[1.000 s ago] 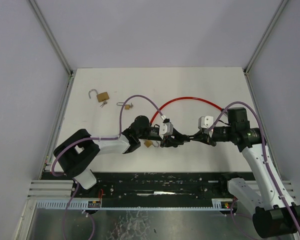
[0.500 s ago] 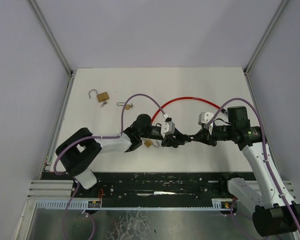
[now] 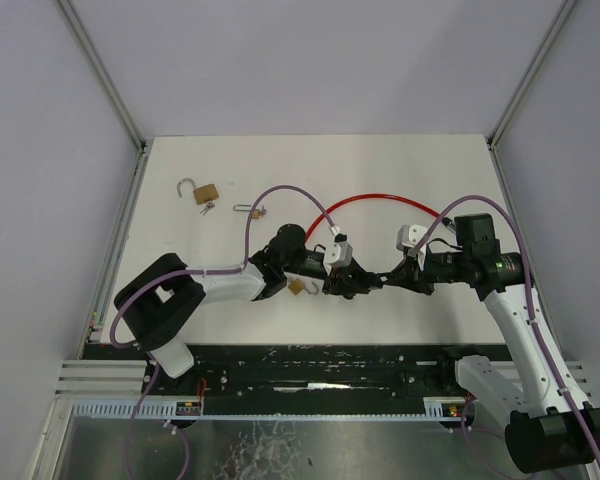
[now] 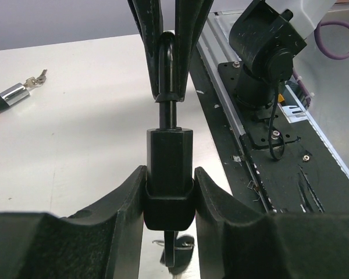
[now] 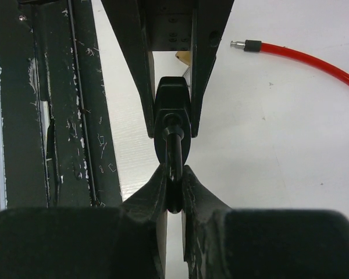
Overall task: Lock with the key
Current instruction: Lock the lock.
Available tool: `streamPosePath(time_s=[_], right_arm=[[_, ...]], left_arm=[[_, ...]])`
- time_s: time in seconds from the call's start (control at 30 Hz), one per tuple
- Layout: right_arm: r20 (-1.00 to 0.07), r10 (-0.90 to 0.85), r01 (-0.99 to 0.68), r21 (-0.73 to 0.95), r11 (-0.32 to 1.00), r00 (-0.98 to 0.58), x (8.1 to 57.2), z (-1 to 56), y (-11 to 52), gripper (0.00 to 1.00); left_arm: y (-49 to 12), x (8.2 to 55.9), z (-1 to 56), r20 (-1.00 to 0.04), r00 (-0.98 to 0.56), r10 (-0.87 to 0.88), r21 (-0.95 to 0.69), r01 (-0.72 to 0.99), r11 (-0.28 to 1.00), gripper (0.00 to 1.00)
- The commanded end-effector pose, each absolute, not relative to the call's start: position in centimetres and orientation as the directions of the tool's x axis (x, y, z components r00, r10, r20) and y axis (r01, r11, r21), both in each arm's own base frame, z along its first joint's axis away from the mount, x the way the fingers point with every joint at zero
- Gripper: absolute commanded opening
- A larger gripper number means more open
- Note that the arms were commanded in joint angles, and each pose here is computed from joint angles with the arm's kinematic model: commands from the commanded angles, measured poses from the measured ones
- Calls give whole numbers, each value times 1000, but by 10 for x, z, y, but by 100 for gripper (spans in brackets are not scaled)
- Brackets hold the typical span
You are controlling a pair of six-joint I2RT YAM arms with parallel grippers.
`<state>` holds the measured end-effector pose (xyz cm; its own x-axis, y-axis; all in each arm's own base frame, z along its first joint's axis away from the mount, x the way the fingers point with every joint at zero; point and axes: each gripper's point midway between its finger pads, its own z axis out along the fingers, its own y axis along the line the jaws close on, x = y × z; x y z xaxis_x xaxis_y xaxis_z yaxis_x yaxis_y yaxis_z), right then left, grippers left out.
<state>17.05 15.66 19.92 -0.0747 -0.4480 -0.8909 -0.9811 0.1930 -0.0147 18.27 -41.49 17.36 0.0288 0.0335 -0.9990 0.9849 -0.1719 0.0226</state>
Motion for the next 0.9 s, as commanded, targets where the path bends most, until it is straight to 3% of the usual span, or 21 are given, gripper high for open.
streamPosePath(time_s=[0.0,0.03,0.07,0.3,0.4,0.43,0.63,0.7,0.87], right_arm=[[-938,-345,-990,-75,123,29,173,234,173,0],[-939,-344,-990,-69,121,24,173,233,173,0],[-939,-344,-991,-67,119,22,173,232,173,0],[-943,-332,-992,-47,114,6,176,225,175,0],[-936,-352,-990,-54,132,4,178,223,173,5],[-929,-370,-988,-66,141,10,179,225,170,8],[-897,-433,-967,-183,180,89,165,249,148,63],[-893,-437,-958,-209,198,105,167,248,145,69],[-896,-436,-962,-186,200,83,171,245,146,67]], left_arm=[[-428,172,211,-992,103,-74,119,957,-263,11],[-429,172,211,-993,100,-69,115,957,-265,2],[-429,173,211,-993,99,-67,114,958,-263,0],[-425,180,215,-988,135,-79,148,970,-195,0],[-423,183,218,-984,157,-86,170,972,-163,0],[-422,185,219,-982,165,-88,177,972,-153,0],[-420,185,218,-976,198,-94,209,968,-139,0],[-420,185,218,-976,198,-92,210,968,-141,0],[-419,185,218,-974,205,-99,216,968,-124,0]])
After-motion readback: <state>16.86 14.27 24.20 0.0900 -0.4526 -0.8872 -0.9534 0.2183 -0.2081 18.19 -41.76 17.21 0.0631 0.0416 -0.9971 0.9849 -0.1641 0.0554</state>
